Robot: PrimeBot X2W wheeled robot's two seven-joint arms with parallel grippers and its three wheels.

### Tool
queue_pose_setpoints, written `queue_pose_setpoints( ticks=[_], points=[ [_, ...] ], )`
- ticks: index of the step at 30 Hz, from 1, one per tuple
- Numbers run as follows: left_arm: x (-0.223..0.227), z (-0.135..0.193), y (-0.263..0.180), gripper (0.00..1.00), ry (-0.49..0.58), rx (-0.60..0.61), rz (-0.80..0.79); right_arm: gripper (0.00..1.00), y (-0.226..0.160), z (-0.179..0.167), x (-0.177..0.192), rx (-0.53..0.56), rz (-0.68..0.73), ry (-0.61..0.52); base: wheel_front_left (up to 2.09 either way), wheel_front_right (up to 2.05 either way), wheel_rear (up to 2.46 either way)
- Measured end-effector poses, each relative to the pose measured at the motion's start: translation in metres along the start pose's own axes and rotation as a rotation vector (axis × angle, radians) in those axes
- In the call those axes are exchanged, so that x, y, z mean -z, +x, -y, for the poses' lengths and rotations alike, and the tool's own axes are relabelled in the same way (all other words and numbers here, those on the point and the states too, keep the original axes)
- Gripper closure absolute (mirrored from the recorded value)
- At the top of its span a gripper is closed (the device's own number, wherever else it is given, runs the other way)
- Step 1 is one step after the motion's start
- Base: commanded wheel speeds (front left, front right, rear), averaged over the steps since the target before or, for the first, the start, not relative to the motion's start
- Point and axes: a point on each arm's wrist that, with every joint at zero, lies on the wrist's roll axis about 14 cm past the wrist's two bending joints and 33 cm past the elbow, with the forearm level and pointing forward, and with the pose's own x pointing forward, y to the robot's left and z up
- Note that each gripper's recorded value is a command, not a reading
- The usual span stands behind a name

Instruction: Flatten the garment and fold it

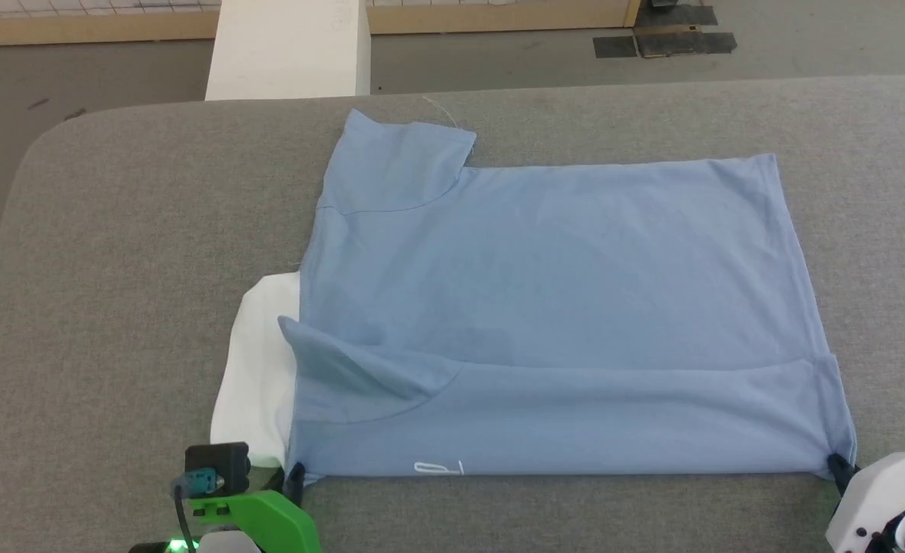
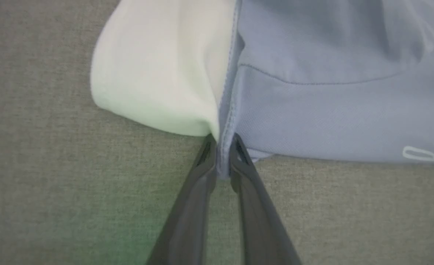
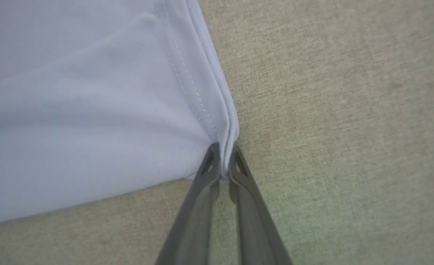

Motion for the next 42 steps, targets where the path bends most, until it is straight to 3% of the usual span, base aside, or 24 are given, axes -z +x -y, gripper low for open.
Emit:
queue_pose_setpoints(
  ticks=[1, 2, 6, 12, 18, 24, 31, 42],
  points=[
    [-0.001, 0.001, 0.0, 0.0, -0.006, 0.001, 0.004, 0.28, 0.0, -0.001, -0.002, -0.004, 0.015, 0.002, 0.0, 0.0, 0.0],
    [-0.004, 0.002, -0.001, 0.0, -0.011, 0.009, 0.012, 0.0, -0.001, -0.002, -0.006, -0.008, 0.037, -0.001, 0.0, 0.0, 0.0],
    [-0.017, 0.008, -0.005, 0.0, -0.025, 0.03, 0.063, 0.0, -0.007, -0.009, -0.026, -0.034, 0.151, -0.001, 0.0, 0.0, 0.0],
    [-0.075, 0.008, -0.018, 0.0, 0.04, 0.07, 0.309, 0.0, -0.036, -0.029, -0.079, -0.09, 0.468, -0.044, 0.0, 0.0, 0.0],
    [-0.154, 0.011, -0.016, 0.0, 0.226, 0.147, 0.559, 0.0, -0.054, -0.055, -0.113, -0.172, 0.698, -0.152, 0.0, 0.0, 0.0],
    [-0.23, 0.025, 0.017, 0.0, 0.385, 0.233, 0.633, 0.0, -0.049, -0.085, -0.142, -0.272, 0.799, -0.254, 0.0, 0.0, 0.0],
    [-0.28, 0.035, 0.086, 0.0, 0.437, 0.251, 0.54, 0.0, -0.027, -0.109, -0.164, -0.328, 0.837, -0.269, 0.0, 0.0, 0.0],
    [-0.269, 0.021, 0.2, 0.0, 0.288, 0.176, 0.143, 0.0, 0.015, -0.12, -0.152, -0.329, 0.783, -0.236, 0.0, 0.0, 0.0]
  ],
)
